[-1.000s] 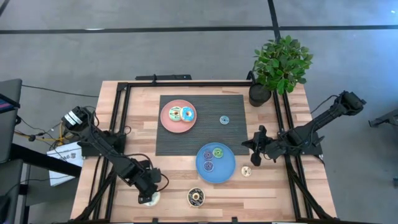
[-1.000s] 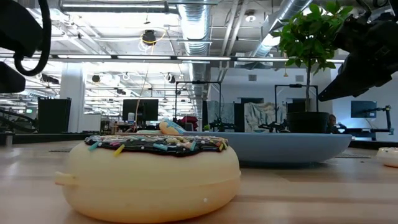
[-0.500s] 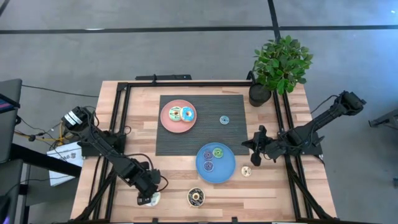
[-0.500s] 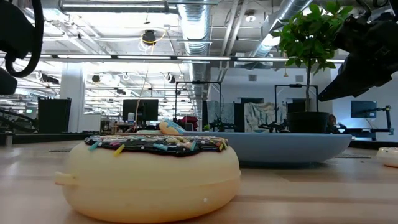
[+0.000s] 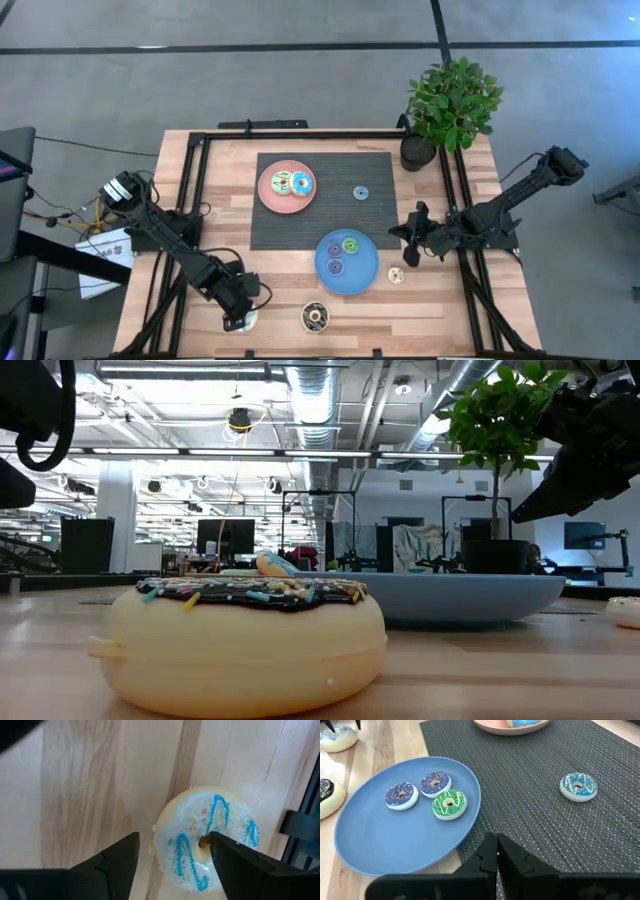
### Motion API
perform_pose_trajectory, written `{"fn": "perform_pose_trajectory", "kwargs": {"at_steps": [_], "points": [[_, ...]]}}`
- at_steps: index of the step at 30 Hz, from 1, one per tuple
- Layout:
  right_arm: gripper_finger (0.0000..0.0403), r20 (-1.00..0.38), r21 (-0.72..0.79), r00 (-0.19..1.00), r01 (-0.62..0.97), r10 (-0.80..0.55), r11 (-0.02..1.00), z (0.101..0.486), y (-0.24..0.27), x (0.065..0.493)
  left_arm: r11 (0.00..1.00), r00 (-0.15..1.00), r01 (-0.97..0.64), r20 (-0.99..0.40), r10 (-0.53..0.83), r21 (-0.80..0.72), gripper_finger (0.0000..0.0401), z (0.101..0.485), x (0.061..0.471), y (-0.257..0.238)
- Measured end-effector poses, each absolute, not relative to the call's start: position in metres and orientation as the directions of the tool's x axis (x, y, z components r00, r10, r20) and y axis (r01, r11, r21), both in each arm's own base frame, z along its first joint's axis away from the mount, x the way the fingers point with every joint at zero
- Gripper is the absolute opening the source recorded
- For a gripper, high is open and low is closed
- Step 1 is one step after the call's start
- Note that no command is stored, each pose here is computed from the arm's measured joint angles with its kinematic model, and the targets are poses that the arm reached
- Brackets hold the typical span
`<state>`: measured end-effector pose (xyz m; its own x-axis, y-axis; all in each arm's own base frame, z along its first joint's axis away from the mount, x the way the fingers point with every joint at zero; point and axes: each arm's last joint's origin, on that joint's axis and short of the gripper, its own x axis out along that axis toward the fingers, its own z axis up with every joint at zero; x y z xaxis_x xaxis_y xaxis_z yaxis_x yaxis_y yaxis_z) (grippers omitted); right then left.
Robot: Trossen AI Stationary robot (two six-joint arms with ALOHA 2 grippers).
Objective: Pick & Place donuts
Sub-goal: Put the large white donut into the pink plate
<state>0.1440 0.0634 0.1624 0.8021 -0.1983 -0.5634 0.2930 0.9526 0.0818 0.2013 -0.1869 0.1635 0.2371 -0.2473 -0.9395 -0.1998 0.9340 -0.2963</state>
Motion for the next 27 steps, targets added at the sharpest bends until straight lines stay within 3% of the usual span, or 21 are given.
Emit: {"fn": "perform_pose_trajectory", "kwargs": {"at_steps": [19, 27], "points": [[0.0001, -0.564, 0.082, 0.802, 0.293, -0.199, 0.952, 0.162, 0.063, 0.144, 0.922, 0.252, -0.179, -0.922, -0.294, -0.343, 0.0233, 0.157, 0.200, -0.189], [0.0001, -0.563, 0.083, 0.802, 0.293, -0.198, 0.953, 0.162, 0.063, 0.144, 0.934, 0.199, -0.148, -0.935, -0.294, -0.325, 0.0233, 0.139, 0.204, -0.195]]}}
